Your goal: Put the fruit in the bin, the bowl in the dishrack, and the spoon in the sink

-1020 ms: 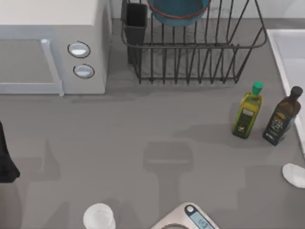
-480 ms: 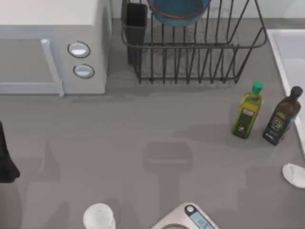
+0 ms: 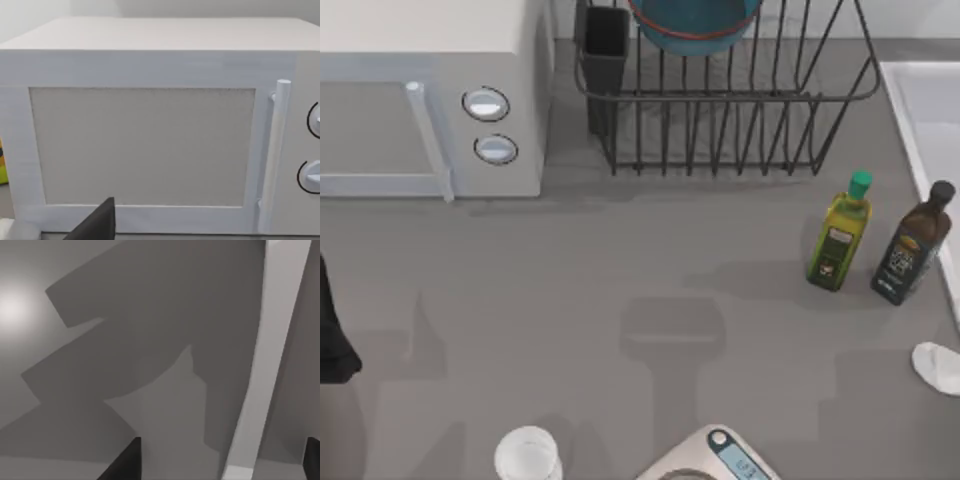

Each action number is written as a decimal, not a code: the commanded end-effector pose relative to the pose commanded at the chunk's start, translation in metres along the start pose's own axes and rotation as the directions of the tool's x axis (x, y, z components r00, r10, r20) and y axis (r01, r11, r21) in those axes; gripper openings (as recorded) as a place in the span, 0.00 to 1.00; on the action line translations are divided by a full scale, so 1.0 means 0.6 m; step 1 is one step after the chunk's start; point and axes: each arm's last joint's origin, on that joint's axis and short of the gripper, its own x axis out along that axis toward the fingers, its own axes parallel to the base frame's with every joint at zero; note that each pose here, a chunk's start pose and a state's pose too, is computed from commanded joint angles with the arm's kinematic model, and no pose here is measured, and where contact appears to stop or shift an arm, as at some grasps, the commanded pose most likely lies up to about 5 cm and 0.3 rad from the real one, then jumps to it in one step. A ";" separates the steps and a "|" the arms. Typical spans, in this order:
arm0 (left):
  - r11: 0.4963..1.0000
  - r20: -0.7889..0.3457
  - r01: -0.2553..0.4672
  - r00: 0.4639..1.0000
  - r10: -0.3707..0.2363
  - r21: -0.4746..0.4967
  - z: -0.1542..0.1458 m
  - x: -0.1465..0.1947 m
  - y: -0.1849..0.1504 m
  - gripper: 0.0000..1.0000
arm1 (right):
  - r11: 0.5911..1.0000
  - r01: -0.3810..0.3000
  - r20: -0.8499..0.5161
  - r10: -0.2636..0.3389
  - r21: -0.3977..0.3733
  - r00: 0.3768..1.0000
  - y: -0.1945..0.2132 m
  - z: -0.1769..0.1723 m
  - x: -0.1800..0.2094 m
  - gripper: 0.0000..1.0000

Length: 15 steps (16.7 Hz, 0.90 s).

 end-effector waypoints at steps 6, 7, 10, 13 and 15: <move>1.000 0.000 0.000 1.000 0.000 0.000 0.000 0.000 0.000 1.00 | 0.999 0.000 0.009 0.000 0.035 1.000 0.002 0.001 -0.036 0.00; 1.000 0.000 0.000 1.000 0.000 0.000 0.000 0.000 0.000 1.00 | 0.999 0.000 0.009 -0.001 0.035 1.000 0.001 0.002 -0.037 0.00; 1.000 0.000 0.000 1.000 0.000 0.000 0.000 0.000 0.000 1.00 | 0.999 0.011 0.013 -0.012 0.036 1.000 -0.009 0.004 -0.066 0.00; 1.000 0.000 0.000 1.000 0.000 0.000 0.000 0.000 0.000 1.00 | 0.999 -0.006 0.006 0.006 0.034 1.000 -0.009 0.004 -0.118 0.00; 1.000 0.000 0.000 1.000 0.000 0.000 0.000 0.000 0.000 1.00 | 0.999 -0.018 0.001 0.018 0.035 1.000 -0.006 0.003 -0.156 0.00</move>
